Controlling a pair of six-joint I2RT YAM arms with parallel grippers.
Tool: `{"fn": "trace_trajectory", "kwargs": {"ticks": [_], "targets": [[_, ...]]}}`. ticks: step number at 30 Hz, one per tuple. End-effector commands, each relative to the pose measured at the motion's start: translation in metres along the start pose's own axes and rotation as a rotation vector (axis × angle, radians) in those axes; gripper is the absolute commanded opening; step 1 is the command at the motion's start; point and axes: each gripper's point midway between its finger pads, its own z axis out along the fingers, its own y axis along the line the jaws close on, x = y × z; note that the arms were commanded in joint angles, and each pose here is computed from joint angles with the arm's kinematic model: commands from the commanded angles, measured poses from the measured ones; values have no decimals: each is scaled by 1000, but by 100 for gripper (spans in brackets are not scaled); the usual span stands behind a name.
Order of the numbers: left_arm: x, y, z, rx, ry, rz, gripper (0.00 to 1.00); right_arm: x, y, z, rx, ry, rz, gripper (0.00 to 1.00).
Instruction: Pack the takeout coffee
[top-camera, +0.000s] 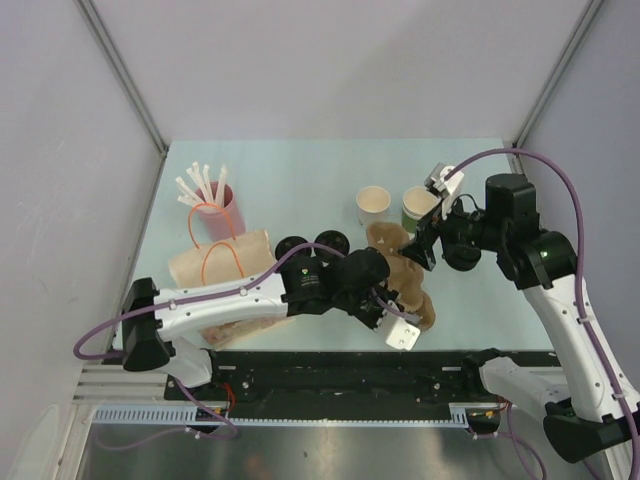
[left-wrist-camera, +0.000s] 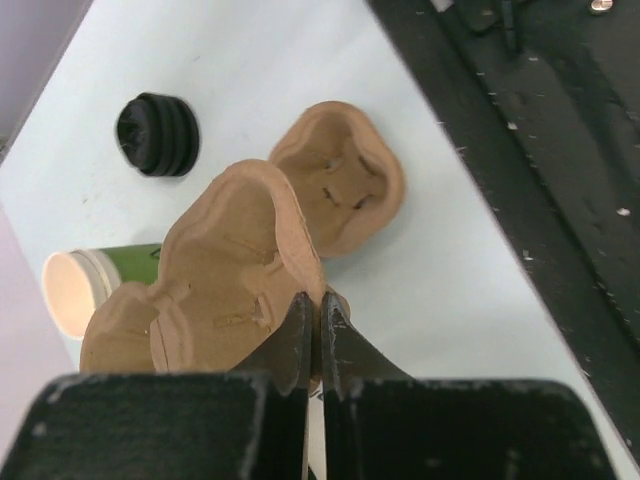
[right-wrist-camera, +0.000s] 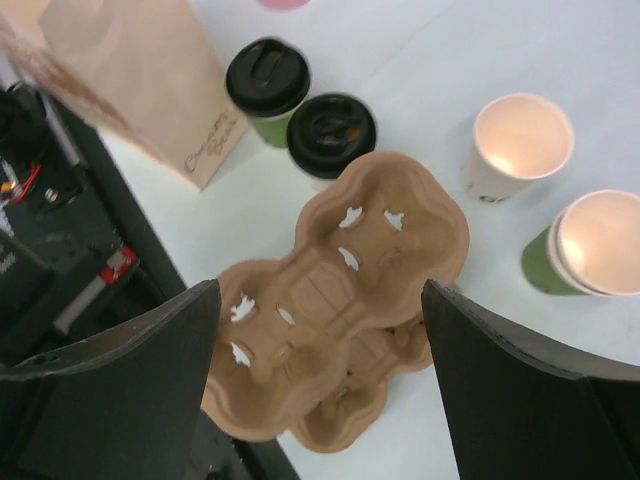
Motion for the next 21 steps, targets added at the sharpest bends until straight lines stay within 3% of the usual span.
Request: {"fn": "trace_trajectory", "kwargs": {"ticks": [1,5,12,21], "targets": [[-13,-21,-25,108,-60,35,0,17,21,-12,-112,81,-42,86],[-4,-26,-33,139,-43,68,0,32,39,-6,-255,132,-4,85],[-9,-29,-41,157,-73,93,0,64,29,14,-200,248,-20,83],[-22,-25,-50,173,-156,47,0,65,13,42,-276,171,-82,81]]}}
